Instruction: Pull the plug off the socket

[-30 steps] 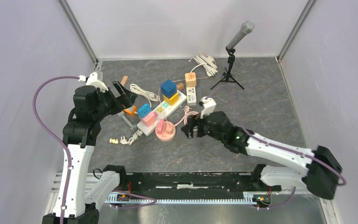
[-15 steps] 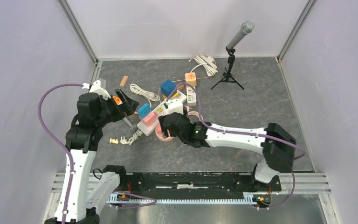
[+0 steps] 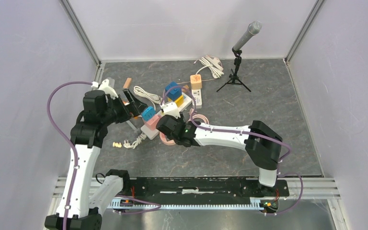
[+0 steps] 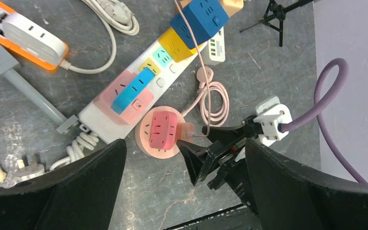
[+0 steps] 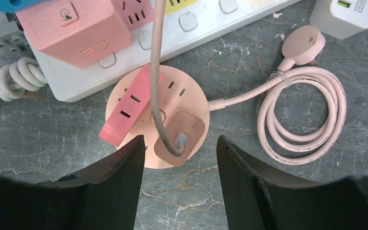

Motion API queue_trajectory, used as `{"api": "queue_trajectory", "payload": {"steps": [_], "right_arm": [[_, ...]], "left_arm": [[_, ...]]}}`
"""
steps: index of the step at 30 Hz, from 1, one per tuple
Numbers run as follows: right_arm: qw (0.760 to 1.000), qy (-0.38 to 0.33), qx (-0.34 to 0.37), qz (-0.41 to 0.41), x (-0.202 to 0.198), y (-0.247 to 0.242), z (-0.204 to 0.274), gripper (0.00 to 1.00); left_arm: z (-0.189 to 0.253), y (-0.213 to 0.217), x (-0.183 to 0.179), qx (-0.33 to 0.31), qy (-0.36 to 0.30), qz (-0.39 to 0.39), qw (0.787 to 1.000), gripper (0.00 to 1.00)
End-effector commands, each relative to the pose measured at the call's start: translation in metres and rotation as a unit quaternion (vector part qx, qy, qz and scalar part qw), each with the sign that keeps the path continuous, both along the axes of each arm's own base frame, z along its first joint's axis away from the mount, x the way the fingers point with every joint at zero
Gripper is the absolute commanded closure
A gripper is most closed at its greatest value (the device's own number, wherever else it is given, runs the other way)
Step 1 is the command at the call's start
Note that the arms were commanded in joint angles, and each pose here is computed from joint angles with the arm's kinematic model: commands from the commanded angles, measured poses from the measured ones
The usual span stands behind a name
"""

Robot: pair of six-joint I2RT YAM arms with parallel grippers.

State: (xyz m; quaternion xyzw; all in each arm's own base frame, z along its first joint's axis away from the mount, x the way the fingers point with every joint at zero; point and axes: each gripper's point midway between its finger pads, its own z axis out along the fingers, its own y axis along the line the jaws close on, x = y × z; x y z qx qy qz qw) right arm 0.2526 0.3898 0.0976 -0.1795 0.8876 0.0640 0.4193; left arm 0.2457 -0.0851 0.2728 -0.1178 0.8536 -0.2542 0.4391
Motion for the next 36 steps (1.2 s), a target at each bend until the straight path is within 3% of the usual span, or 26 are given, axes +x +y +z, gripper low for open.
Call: {"api": "queue_trajectory", "payload": {"steps": [1, 9, 19, 24, 30, 36], "right_arm": [[1.0, 0.017, 0.008, -0.004, 0.005, 0.004, -0.002, 0.39], [0.998, 0.054, -0.022, 0.0, 0.004, -0.012, -0.025, 0.46], [0.997, 0.033, -0.061, 0.019, 0.003, -0.065, -0.023, 0.5], [0.999, 0.02, -0.016, 0.04, 0.007, -0.077, -0.013, 0.49], [0.997, 0.01, 0.012, 0.077, 0.015, -0.063, -0.003, 0.35], [0.996, 0.019, -0.002, 0.082, 0.017, -0.065, -0.008, 0.44]], "left_arm": [[0.015, -0.014, 0.004, -0.03, -0.015, -0.032, 0.999, 0.0], [-0.011, -0.023, 0.0, -0.045, 0.023, -0.055, 0.997, 0.0], [-0.045, -0.042, -0.007, -0.083, 0.083, -0.078, 0.99, 0.03], [-0.053, -0.057, -0.009, -0.1, 0.102, -0.094, 0.985, 0.06], [-0.061, -0.082, -0.005, -0.11, 0.112, -0.089, 0.984, 0.09], [-0.094, -0.115, -0.008, -0.102, 0.169, -0.079, 0.977, 0.16]]}}
